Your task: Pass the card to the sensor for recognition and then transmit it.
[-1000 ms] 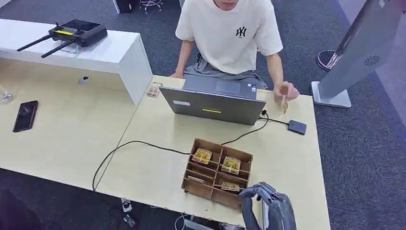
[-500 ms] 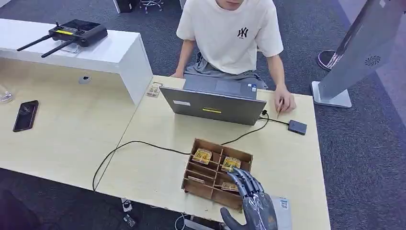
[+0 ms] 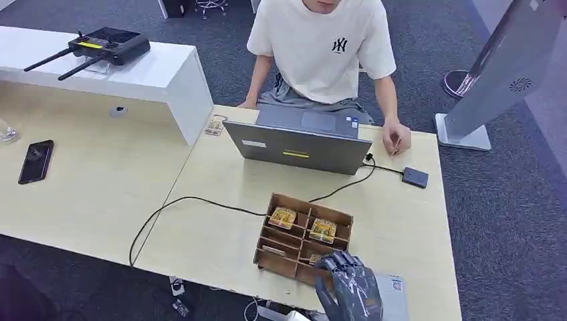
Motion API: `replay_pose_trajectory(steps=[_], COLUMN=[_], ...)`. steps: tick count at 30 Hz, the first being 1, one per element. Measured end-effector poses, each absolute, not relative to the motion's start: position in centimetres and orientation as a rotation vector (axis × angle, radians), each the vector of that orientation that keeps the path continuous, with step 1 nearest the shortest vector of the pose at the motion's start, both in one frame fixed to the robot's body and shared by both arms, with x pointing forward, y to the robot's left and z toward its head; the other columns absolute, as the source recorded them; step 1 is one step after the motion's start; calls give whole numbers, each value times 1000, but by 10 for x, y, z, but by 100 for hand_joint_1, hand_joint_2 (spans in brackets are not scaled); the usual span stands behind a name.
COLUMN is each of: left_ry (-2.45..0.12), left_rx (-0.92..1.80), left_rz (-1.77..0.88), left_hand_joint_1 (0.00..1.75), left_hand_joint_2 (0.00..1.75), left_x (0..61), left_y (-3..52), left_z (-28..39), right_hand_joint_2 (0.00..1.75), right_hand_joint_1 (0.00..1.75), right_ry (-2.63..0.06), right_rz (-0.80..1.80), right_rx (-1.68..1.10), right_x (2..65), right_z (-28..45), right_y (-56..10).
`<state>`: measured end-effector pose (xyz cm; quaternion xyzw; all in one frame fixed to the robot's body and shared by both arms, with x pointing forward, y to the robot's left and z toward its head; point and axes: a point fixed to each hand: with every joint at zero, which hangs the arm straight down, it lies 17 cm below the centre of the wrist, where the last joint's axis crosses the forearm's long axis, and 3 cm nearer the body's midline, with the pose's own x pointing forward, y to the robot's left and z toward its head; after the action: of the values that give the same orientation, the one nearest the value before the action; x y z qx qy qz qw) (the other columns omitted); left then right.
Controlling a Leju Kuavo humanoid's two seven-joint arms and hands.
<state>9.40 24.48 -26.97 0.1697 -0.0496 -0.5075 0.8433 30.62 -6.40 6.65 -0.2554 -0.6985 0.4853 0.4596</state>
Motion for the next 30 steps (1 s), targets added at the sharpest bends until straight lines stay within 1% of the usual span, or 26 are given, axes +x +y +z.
replay_pose_trajectory(steps=[3, 4, 5, 6, 7, 9, 10, 12, 14, 15, 17, 18, 20, 27, 28, 30], left_ry=[-103, -103, -103, -103, -103, -104, -104, -104, -105, -105, -103, -103, -103, -103, -103, -103], left_rx=[359, 358, 358, 358, 358, 358, 359, 359, 359, 359, 360, 360, 360, 360, 360, 360], left_rz=[-1074, -1074, -1075, -1075, -1075, -1074, -1074, -1074, -1073, -1073, -1072, -1070, -1068, -1066, -1066, -1066], left_hand_joint_1=[0, 0, 0, 0, 0, 0, 0, 0, 0, 0, 0, 0, 0, 0, 0, 0], left_hand_joint_2=[0, 0, 0, 0, 0, 0, 0, 0, 0, 0, 0, 0, 0, 0, 0, 0], left_x=[94, 94, 94, 94, 94, 95, 95, 95, 95, 96, 96, 96, 96, 96, 96, 96], left_y=[245, 245, 245, 245, 245, 245, 245, 245, 245, 245, 245, 245, 245, 245, 245, 245], left_z=[-270, -270, -270, -270, -270, -270, -269, -269, -269, -269, -269, -269, -269, -269, -269, -269], right_hand_joint_2=[175, 175, 175, 175, 175, 175, 175, 175, 175, 175, 175, 175, 175, 175, 175, 175], right_hand_joint_1=[108, 112, 108, 108, 112, 105, 98, 99, 96, 99, 94, 94, 82, 86, 80, 77], right_ry=[-1723, -1724, -1726, -1728, -1728, -1729, -1729, -1727, -1726, -1724, -1723, -1723, -1720, -1712, -1710, -1707], right_rz=[1204, 1206, 1208, 1209, 1209, 1207, 1207, 1205, 1204, 1204, 1205, 1205, 1205, 1204, 1203, 1203], right_rx=[-638, -640, -640, -640, -641, -643, -644, -646, -647, -648, -651, -652, -654, -657, -658, -660], right_x=[309, 309, 310, 311, 311, 313, 313, 314, 315, 316, 316, 316, 316, 318, 318, 319], right_z=[66, 66, 66, 66, 66, 67, 67, 66, 66, 66, 65, 65, 65, 63, 62, 61], right_y=[-61, -60, -58, -57, -56, -55, -54, -54, -53, -54, -53, -53, -53, -54, -54, -54])
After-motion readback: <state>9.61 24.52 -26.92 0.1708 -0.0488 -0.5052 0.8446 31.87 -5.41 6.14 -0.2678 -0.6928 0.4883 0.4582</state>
